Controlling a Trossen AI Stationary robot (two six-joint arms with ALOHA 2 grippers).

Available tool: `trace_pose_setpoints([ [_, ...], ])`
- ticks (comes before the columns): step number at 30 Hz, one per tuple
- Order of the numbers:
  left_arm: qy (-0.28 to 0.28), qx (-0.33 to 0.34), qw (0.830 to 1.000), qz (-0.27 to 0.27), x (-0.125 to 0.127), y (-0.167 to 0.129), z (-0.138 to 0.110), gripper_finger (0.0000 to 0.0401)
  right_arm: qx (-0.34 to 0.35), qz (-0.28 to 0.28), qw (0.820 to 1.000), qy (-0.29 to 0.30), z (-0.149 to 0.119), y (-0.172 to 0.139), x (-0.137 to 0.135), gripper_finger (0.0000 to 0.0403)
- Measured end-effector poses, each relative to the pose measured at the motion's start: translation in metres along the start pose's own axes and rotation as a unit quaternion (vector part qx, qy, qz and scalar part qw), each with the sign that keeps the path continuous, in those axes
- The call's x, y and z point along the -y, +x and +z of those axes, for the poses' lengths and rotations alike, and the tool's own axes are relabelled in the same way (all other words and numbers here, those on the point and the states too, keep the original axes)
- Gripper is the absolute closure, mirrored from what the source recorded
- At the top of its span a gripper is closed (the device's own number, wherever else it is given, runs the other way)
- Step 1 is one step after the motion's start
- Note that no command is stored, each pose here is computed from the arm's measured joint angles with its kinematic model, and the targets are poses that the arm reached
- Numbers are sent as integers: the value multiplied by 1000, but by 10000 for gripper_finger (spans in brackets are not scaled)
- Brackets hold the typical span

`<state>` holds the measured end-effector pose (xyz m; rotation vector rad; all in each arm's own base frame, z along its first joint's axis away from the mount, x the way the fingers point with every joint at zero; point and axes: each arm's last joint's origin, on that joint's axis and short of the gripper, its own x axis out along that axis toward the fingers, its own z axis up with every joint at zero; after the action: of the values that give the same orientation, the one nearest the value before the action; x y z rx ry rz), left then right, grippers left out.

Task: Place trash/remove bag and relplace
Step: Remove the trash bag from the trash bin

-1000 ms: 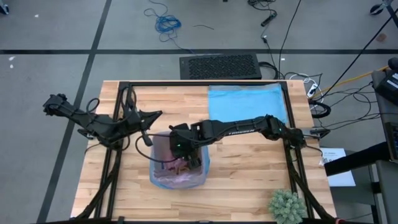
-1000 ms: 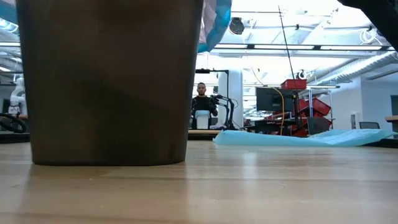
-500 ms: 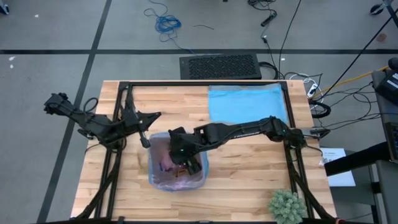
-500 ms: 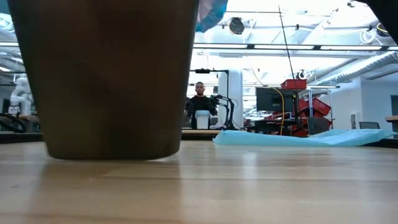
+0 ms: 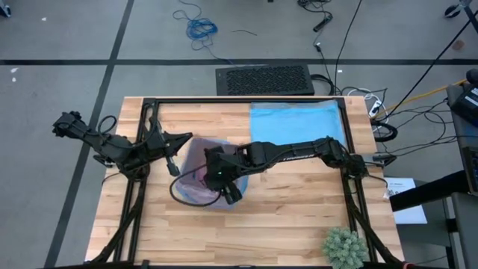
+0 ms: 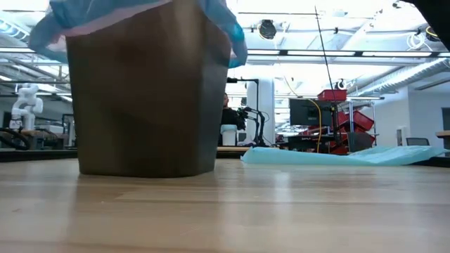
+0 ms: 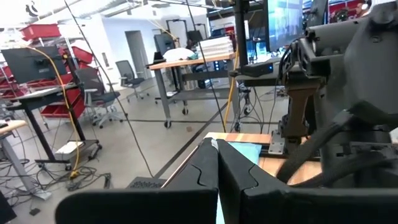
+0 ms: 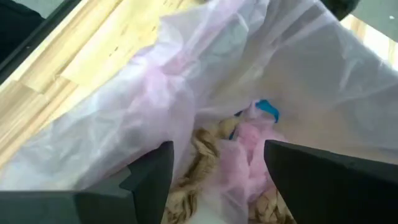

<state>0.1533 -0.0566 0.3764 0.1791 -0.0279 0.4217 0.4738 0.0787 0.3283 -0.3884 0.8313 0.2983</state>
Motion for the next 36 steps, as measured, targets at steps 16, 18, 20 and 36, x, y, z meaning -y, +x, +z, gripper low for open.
trace_pose_setpoints([
  [16,28,-15,1000,3,0,0,-4,401,-52,-149,986,-59,3,-97,-21,145],
  [18,27,-21,999,2,1,0,-5,401,-69,-136,987,-46,-1,-113,-34,145],
  [20,26,-27,999,2,1,0,-7,401,-89,-120,988,-29,-4,-120,-49,148],
  [36,10,-33,999,1,1,-1,-9,401,-197,-180,960,-87,-50,-20,-129,190],
])
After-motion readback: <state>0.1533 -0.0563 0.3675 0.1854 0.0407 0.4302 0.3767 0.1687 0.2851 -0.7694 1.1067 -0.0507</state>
